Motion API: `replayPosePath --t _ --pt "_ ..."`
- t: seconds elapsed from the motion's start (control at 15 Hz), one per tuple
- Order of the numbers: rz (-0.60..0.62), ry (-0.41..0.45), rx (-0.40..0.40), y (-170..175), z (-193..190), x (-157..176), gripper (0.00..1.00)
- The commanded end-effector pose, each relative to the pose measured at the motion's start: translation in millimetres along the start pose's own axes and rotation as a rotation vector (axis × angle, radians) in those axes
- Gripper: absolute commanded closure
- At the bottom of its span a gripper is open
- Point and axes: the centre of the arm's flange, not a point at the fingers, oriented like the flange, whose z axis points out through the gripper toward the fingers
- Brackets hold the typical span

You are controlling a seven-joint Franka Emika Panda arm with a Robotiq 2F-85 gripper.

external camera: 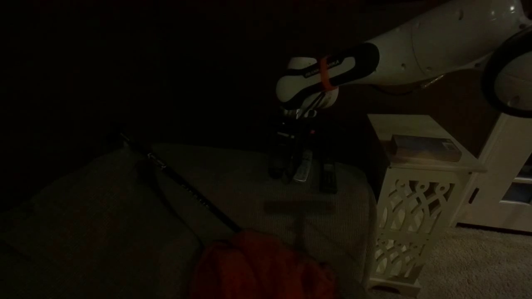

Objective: Put the remote on the arm rest

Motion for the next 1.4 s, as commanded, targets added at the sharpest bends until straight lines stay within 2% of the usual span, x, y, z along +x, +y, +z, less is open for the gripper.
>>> replayPosePath --t 0.0,0.4,0.47,0.53,0.6,0.67,0.73,1.0,1.27,1.33 --pt "-0.002 0.01 -0.012 -41 13 33 0.65" --pt "0.001 0.008 -0.04 -37 19 33 0.63" --pt "0.003 0.012 -0.039 -37 19 34 0.36" --pt "0.005 0.016 -0.038 -37 19 34 0.31" --pt "0.007 0.02 -0.032 -38 18 34 0.11" --pt "0.01 0.024 -0.026 -38 17 34 0.1" --pt "0.012 0.029 -0.02 -39 15 34 0.04" --pt "0.028 0.037 -0.033 -37 4 28 0.0" --pt "0.003 -0.023 -0.008 -32 -25 -5 0.0" --pt "-0.002 -0.004 -0.007 -33 -33 -10 0.0"
